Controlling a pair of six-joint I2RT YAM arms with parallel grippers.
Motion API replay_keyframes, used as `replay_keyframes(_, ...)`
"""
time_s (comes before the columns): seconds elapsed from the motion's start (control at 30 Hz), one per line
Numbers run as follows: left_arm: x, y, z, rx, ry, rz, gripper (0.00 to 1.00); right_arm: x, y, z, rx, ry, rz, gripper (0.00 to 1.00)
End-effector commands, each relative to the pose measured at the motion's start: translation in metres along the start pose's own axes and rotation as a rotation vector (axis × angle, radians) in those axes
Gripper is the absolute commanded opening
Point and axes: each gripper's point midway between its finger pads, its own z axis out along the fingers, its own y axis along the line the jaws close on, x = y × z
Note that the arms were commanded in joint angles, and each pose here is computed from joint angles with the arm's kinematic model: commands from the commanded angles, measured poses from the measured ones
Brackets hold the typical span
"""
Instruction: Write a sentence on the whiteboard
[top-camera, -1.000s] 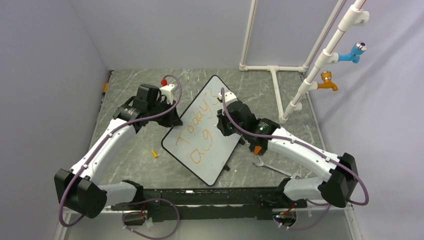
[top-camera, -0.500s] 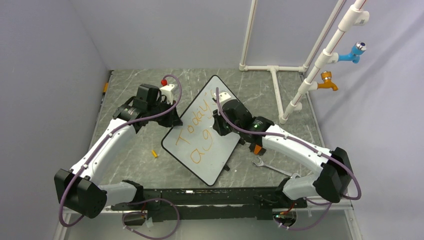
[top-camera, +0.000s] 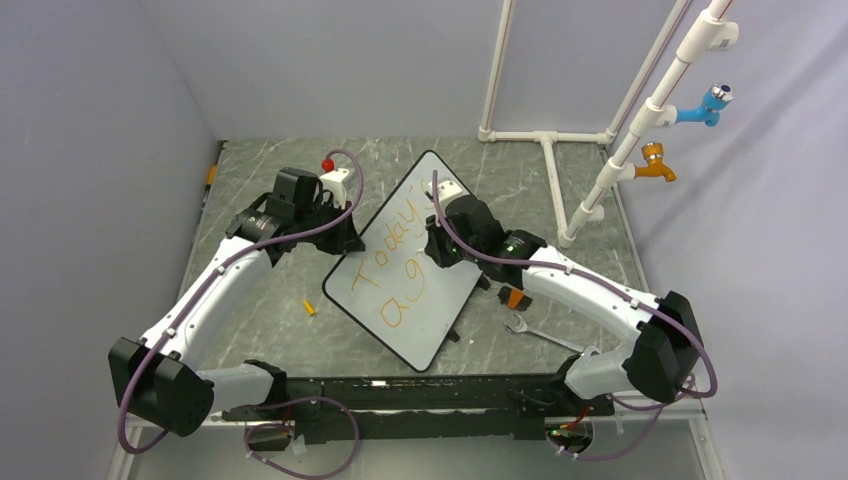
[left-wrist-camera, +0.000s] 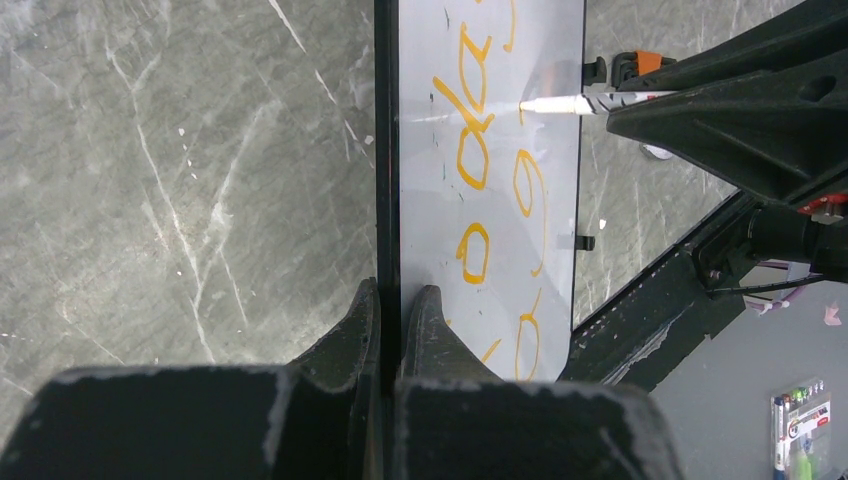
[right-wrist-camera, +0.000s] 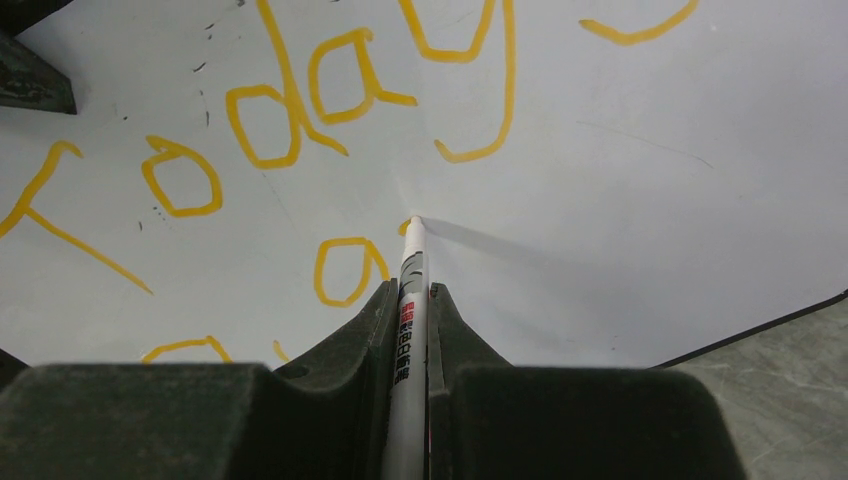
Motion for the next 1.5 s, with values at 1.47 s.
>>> replay_keyframes(1.47,-0.002,0.033,-0.005,-0.168,-0.015,0.098,0.0,0.059,-0.002,-0.009,-0.073,0.119,0.041,0.0)
